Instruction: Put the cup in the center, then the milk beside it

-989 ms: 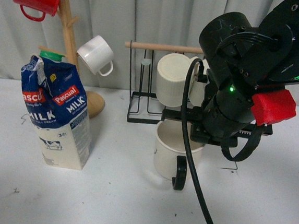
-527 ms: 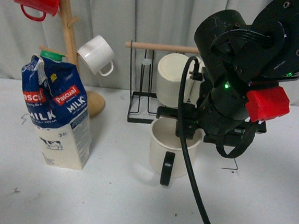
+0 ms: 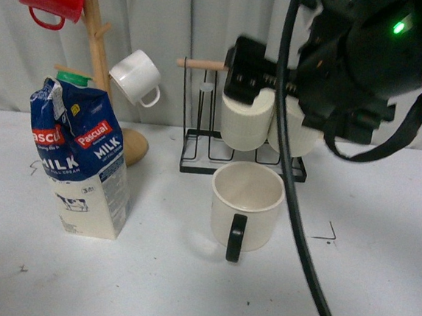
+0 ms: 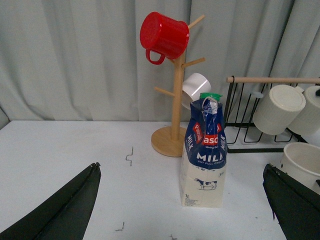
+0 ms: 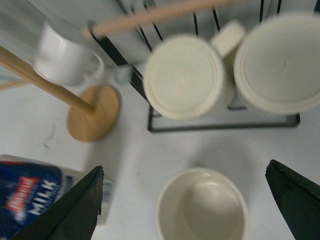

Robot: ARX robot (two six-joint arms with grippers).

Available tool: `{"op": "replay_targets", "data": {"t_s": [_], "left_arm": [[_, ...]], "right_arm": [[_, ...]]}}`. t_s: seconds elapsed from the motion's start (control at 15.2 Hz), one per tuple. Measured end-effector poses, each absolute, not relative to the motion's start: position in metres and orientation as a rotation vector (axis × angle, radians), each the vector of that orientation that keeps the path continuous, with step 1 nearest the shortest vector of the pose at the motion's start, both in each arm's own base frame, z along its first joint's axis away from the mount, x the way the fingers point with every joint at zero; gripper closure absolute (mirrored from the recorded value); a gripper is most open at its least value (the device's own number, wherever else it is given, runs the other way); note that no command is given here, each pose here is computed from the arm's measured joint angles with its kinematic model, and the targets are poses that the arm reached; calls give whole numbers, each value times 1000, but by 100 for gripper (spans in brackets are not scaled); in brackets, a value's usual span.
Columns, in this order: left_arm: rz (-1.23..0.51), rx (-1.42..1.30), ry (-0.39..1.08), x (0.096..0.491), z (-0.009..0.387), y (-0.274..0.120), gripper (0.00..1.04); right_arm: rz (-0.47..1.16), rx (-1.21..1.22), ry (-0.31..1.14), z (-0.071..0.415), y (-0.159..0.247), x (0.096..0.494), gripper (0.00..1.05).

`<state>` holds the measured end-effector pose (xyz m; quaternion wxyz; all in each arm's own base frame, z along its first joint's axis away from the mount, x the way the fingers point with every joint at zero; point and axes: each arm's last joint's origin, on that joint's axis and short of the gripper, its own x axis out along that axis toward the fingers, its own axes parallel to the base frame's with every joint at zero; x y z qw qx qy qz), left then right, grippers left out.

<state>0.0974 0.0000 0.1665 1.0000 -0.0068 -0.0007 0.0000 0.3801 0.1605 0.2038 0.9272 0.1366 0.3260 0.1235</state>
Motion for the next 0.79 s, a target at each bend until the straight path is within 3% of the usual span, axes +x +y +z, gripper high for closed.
{"op": "replay_targets", "data": {"t_s": [0.07, 0.13, 0.2, 0.33, 0.4, 0.53, 0.59, 0.79], "left_arm": [[0, -14, -1, 97, 167, 0, 7], [-2, -14, -1, 97, 166, 0, 7], [1, -14, -2, 97, 167, 0, 7], [0, -14, -1, 97, 167, 0, 7], [0, -14, -1, 97, 167, 0, 7], [0, -14, -2, 97, 167, 0, 7], [0, -14, -1, 97, 166, 0, 7], [0, -14, -1, 97, 167, 0, 7]], "right_arm": [[270, 296, 524, 221, 159, 369, 8], [181, 237, 278, 228, 153, 355, 18], [79, 151, 136, 226, 134, 326, 31], [-8, 58, -13, 236, 83, 264, 57], [-23, 54, -67, 240, 66, 243, 69], [1, 11, 11, 208, 49, 218, 95], [2, -3, 40, 196, 41, 209, 103], [-5, 6, -4, 193, 24, 182, 103]]}}
